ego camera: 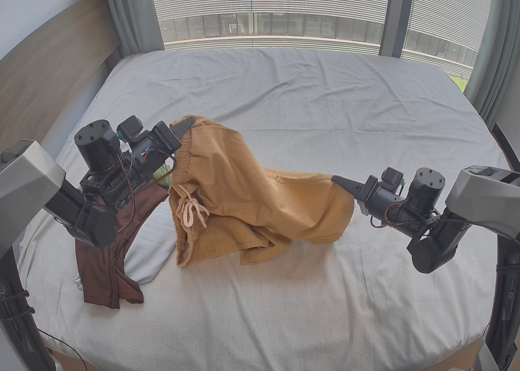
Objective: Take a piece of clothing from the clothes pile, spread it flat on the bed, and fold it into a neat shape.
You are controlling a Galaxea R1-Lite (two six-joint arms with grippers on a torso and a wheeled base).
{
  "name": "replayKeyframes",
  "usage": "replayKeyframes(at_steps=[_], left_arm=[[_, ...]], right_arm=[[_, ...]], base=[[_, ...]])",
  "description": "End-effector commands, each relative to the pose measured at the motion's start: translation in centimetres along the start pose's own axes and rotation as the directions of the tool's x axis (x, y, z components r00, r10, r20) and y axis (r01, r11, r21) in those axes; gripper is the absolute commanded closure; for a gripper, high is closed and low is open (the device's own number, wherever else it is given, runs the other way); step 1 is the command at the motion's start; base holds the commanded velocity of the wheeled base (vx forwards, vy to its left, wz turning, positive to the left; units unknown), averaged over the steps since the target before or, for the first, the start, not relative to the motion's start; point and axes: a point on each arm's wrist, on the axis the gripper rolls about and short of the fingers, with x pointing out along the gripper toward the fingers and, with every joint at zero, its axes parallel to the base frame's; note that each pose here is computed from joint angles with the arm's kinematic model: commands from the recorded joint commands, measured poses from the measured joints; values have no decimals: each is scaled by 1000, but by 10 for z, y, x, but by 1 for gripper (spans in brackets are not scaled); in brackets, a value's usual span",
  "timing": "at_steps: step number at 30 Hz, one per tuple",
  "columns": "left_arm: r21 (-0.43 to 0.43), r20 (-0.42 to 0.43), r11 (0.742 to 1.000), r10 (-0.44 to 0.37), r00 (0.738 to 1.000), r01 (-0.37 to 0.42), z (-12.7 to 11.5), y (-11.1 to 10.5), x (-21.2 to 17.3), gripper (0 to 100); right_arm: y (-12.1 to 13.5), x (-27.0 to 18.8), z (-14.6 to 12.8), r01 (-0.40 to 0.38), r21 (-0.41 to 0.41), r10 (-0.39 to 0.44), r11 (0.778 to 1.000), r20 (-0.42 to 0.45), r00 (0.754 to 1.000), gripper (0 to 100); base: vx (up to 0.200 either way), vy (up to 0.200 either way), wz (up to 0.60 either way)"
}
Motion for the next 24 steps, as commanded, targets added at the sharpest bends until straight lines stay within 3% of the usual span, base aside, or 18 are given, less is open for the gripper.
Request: replayKeyframes(at_steps=[1,9,13,19,24], left_arm=[[47,89,995,-92,992,88,28,-26,5,100],[88,153,985,-163,975,151,51,-50,-2,100],[91,175,983,-174,969,160,50,-47,-4,100],[-6,166,987,-160,973,163,28,-29,-13,100],[-12,157,989,-142,977,146,23,-22,-11,100]], right_arm=[[46,-23,33,-57,-124,67,991,76,995,100],[68,-50,47,-45,-225,73,973,114,991,100],[69,-54,52,-38,-238,71,971,128,989,100],[64,-58,56,-20,-236,55,971,143,988,100],[62,-56,53,-20,-232,52,972,134,990,100]], base=[[0,0,0],[0,0,0],[0,0,0],[0,0,0],[0,0,0]])
